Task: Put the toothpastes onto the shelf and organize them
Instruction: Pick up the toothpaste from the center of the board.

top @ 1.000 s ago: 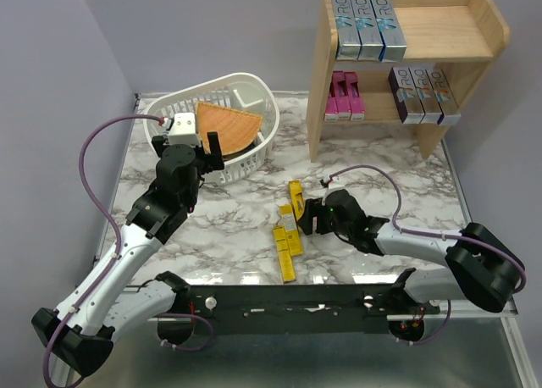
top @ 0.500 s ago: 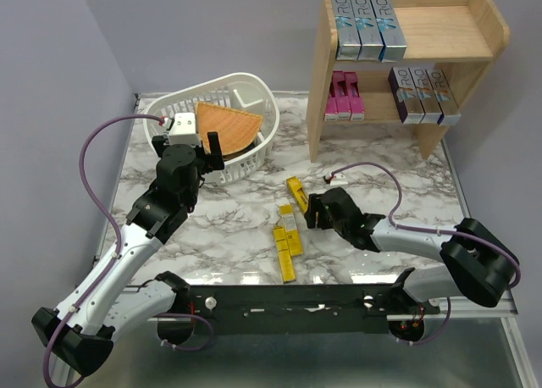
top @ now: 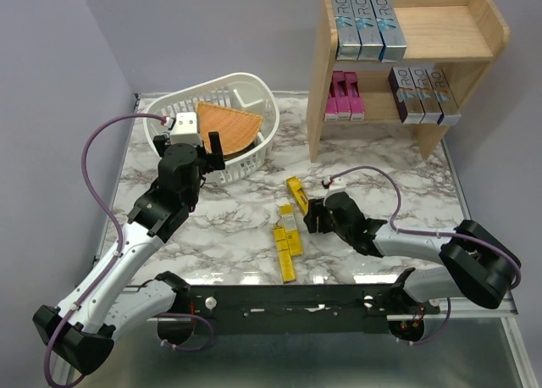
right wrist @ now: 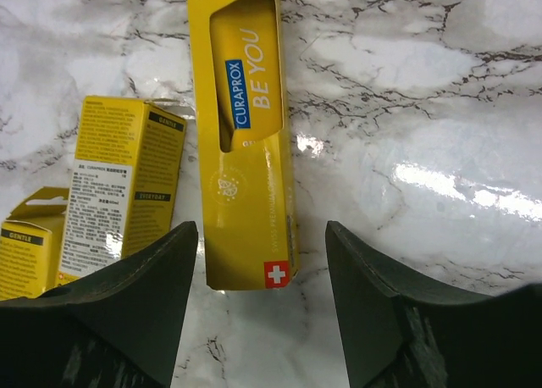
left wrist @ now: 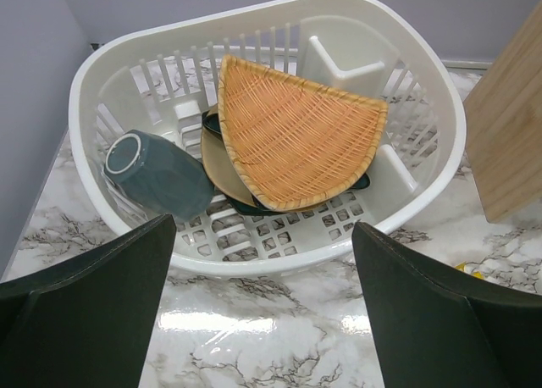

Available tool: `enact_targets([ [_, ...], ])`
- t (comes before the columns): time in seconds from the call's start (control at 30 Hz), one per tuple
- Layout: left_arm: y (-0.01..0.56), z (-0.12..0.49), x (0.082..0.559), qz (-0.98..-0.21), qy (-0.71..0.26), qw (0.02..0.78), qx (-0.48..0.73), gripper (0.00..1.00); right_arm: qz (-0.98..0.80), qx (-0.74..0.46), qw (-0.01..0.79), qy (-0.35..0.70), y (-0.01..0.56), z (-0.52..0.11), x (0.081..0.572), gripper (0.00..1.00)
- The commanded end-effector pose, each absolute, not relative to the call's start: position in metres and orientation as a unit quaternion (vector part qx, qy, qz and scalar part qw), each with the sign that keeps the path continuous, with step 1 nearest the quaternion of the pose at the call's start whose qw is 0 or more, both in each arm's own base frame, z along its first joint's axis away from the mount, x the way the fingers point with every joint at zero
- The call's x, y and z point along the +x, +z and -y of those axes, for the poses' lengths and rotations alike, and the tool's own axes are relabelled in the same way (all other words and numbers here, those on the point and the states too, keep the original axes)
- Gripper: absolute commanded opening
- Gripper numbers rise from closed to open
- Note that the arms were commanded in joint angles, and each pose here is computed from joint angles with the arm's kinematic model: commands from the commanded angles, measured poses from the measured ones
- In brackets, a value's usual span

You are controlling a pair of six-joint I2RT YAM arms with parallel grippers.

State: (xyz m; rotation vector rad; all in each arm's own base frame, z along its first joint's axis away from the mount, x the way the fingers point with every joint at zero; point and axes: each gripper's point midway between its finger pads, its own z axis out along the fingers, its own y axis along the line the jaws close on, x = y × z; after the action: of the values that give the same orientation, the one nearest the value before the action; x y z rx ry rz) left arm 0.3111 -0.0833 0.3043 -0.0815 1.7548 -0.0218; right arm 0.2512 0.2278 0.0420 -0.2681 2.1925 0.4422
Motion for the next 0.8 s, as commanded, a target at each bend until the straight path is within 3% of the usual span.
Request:
enact_targets([
  [0.0, 0.302, 0.083, 0.313, -0.77, -0.01, 0.638, -0.033, 0.99, -0.874, -0.127, 0.43, 0.187, 0.033, -0.231, 0.246, 0.68],
  [0.47, 0.303, 0.082, 0.312, -0.768, -0.006, 0.64, -0.034, 0.99, -0.872, -0.157, 0.433, 0.162, 0.02, -0.239, 0.239, 0.61],
  [0.77, 0.31, 0.078, 0.309, -0.761, -0.008, 0.648, -0.04, 0.99, -0.865, -0.144, 0.459, 0.143, 0.037, -0.228, 0.242, 0.48],
])
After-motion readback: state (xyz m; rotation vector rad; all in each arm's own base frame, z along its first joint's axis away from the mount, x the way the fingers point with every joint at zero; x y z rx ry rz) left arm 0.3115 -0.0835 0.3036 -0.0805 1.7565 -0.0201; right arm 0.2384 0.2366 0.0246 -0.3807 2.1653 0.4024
